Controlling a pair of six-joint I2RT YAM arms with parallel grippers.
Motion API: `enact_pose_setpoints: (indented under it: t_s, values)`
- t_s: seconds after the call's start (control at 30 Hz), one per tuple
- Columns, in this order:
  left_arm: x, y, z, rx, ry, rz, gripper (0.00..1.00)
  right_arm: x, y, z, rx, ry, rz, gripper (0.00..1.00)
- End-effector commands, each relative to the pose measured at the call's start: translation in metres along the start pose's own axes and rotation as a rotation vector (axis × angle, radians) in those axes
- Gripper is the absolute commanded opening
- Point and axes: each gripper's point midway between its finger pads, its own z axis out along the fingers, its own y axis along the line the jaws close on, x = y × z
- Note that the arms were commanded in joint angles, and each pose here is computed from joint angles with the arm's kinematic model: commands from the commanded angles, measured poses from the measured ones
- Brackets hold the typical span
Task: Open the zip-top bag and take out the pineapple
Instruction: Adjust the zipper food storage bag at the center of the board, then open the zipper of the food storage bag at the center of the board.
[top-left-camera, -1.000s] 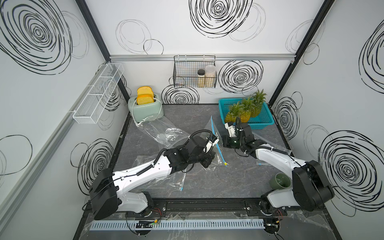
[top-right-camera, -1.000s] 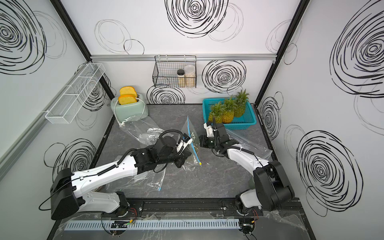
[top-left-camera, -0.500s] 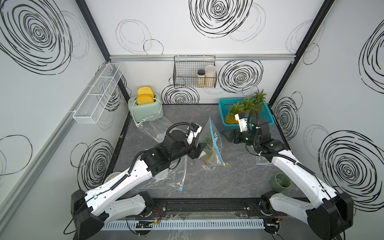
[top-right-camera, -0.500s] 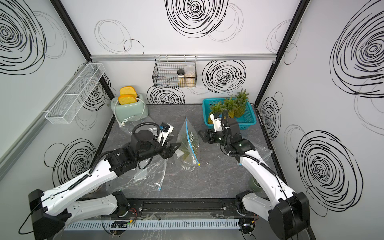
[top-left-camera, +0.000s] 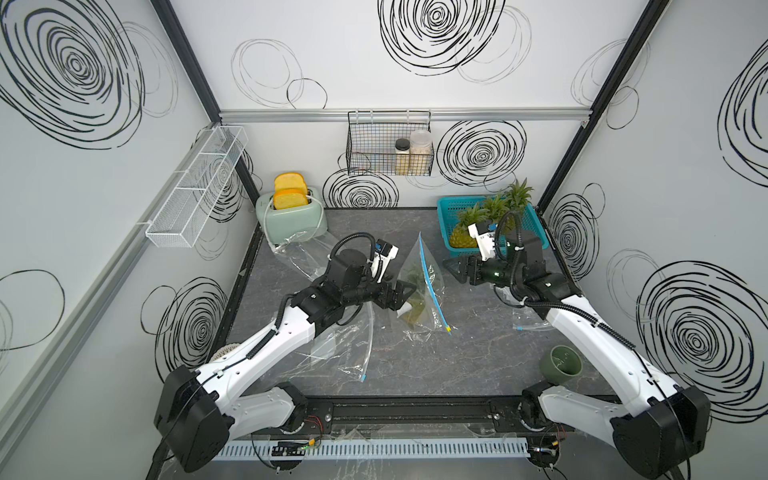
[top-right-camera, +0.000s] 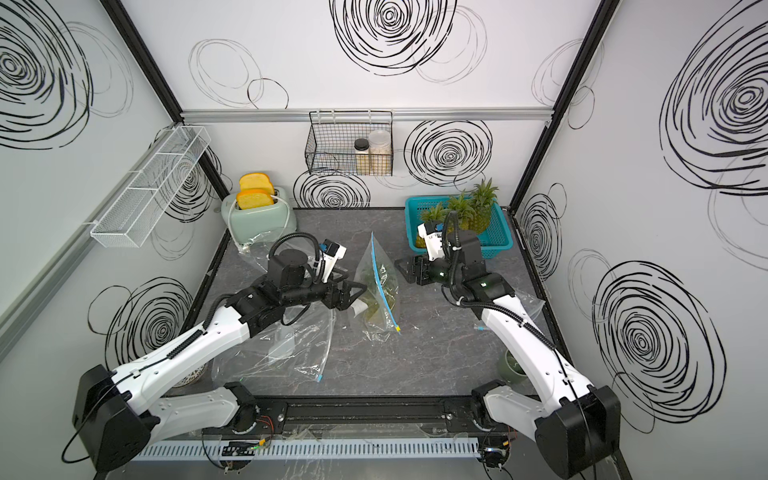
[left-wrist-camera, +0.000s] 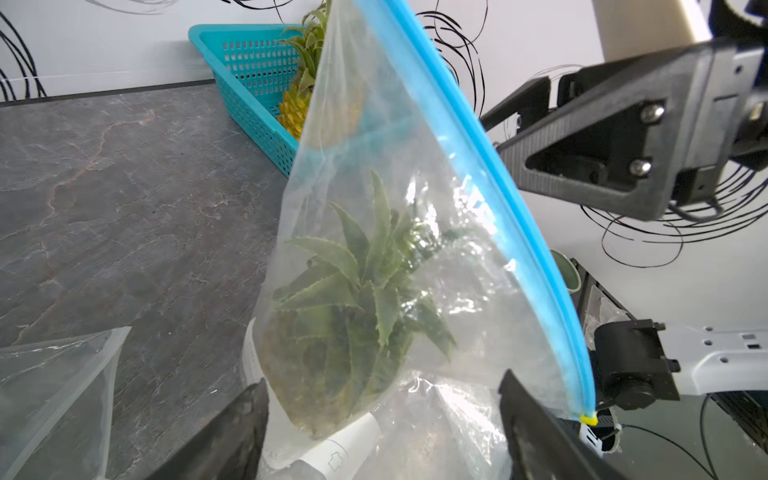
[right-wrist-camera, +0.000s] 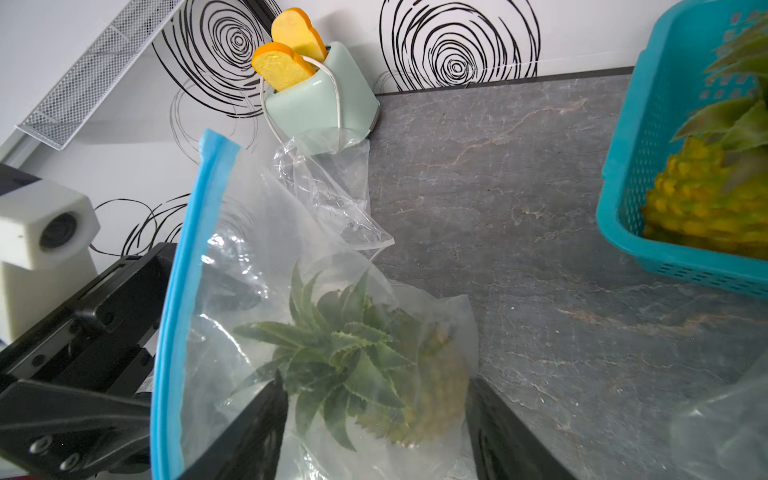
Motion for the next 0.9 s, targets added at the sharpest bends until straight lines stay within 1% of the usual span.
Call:
enact_pose_setpoints:
  t_s: [0.0,0.1,0.27,0.47,0.57,0.63,0.67,0.7,0.8,0.87]
  values:
    - [-0.02,-0.013,-0.002,0.056,-0.064,-0.016,0.93,0.0,0.006,0.001,-0.019,0.017,-0.021,0.7]
    - [-0.018,-0.007,0.002,0.032,-0.056,-0.028,0.96,0.001,0.007,0.004,-0.028,0.018,-0.024,0.7]
    - [-0.02,-0.006,0.011,0.049,-0.069,-0.053,0.96,0.002,0.01,0.007,-0.043,0.023,-0.028,0.7]
    - [-0.02,-0.002,0.028,0.07,-0.062,-0.1,0.91,0.0,0.014,0.009,-0.057,0.019,-0.036,0.7]
    - [-0.022,0.0,0.034,0.079,-0.064,-0.139,0.85,0.002,0.017,0.011,-0.071,0.029,-0.039,0.7]
    - [-0.023,0.001,0.036,0.086,-0.065,-0.149,0.78,0.004,0.019,0.013,-0.076,0.036,-0.041,0.7]
    - [-0.022,0.001,0.038,0.089,-0.064,-0.154,0.71,0.005,0.019,0.013,-0.079,0.037,-0.043,0.7]
    - [-0.021,0.001,0.039,0.089,-0.061,-0.159,0.64,0.007,0.019,0.014,-0.082,0.041,-0.043,0.7]
    - [-0.017,0.005,0.042,0.082,-0.053,-0.167,0.35,0.008,0.025,0.013,-0.103,0.04,-0.047,0.7]
    - [-0.015,0.006,0.042,0.087,-0.046,-0.171,0.25,0.009,0.028,0.011,-0.124,0.039,-0.045,0.7]
